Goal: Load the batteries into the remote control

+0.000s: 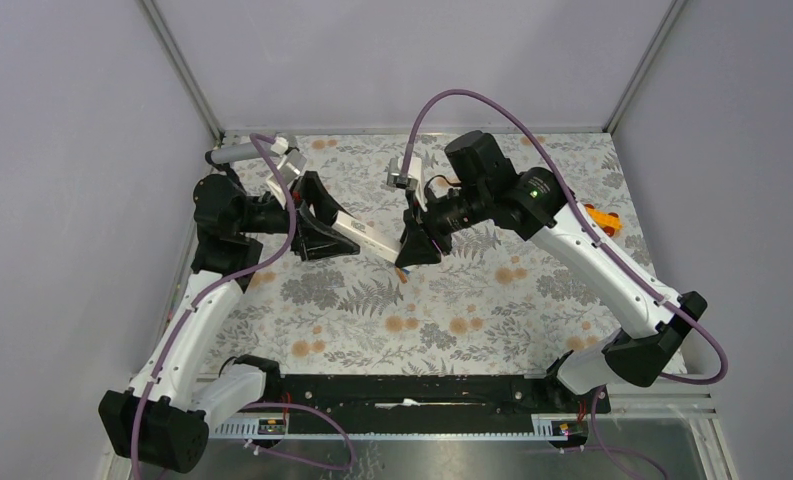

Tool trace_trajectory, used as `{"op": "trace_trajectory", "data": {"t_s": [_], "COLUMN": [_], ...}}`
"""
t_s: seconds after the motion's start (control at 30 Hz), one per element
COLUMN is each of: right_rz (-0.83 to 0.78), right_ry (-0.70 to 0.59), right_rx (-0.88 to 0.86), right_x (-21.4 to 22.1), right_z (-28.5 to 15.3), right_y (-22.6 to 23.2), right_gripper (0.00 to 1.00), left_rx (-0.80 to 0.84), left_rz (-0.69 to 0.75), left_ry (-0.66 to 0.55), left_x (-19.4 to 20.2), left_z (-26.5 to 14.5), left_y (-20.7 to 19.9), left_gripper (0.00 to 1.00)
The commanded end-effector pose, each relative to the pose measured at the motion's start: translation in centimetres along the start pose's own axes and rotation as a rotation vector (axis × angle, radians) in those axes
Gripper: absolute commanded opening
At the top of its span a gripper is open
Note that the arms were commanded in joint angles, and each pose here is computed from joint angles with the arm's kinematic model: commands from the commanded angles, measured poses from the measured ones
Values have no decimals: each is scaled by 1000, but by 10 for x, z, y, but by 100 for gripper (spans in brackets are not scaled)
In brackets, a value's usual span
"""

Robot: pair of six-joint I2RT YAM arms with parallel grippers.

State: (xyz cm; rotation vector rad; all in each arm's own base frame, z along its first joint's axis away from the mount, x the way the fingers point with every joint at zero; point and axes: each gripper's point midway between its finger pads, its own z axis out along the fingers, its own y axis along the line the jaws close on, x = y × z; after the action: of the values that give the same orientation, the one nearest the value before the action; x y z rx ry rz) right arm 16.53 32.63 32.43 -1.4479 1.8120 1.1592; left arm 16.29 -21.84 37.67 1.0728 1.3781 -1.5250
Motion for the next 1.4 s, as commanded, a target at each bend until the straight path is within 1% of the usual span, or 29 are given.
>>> {"op": "trace_trajectory", "data": {"t_s": [0.0,0.07,0.2,0.23,0.3,0.33,0.37,0.4,0.5,0.53,0.57,0.7,0.73,0.8,0.87,0.97,1.07,1.17,1.23,1.37], "right_rz": [-44,-42,-32,-30,-27,-15,-1,22,116,168,235,523,542,590,678,817,833,822,830,860], "right_ry": [-57,-56,-48,-47,-44,-46,-48,-48,-83,-120,-160,-404,-494,-624,-702,-733,-764,-759,-740,-675], "right_rx": [-28,-32,-38,-36,-35,-27,-11,14,120,152,157,90,37,-81,-202,-307,-307,-321,-353,-448], "right_x": [-20,-20,-16,-15,-14,-14,-15,-14,-12,-15,-17,-40,-53,-71,-80,-82,-89,-99,-105,-110], "right_z": [-8,-8,-6,-6,-5,-5,-5,-4,-2,-4,-6,-25,-31,-41,-45,-41,-42,-43,-41,-32], "right_y": [12,12,12,12,12,10,8,4,-15,-22,-27,-40,-38,-25,-15,-20,-26,-26,-26,-21], "right_gripper": [28,28,28,28,29,31,38,48,88,97,99,100,100,100,100,100,100,99,95,79], "left_rx": [0,-3,-9,-11,-11,-11,-9,-12,-53,-77,-103,-167,-175,-201,-225,-240,-241,-231,-229,-246], "left_rz": [91,95,105,108,119,123,132,140,174,186,198,270,280,281,286,306,300,295,293,290], "left_ry": [-8,-11,-17,-19,-21,-22,-23,-26,-54,-65,-78,-129,-138,-161,-193,-260,-281,-288,-293,-304], "left_x": [-8,-9,-13,-13,-14,-15,-16,-17,-23,-25,-27,-35,-36,-39,-44,-56,-60,-60,-60,-62], "left_z": [-1,-1,-1,-1,-1,-1,-1,-1,-4,-8,-12,-26,-27,-30,-32,-34,-35,-35,-35,-36], "left_y": [-6,-6,-7,-6,-7,-8,-8,-8,-1,3,7,10,11,16,21,21,24,22,21,24], "left_gripper": [47,37,33,31,20,13,2,0,0,0,0,0,0,0,0,0,0,0,0,0]}}
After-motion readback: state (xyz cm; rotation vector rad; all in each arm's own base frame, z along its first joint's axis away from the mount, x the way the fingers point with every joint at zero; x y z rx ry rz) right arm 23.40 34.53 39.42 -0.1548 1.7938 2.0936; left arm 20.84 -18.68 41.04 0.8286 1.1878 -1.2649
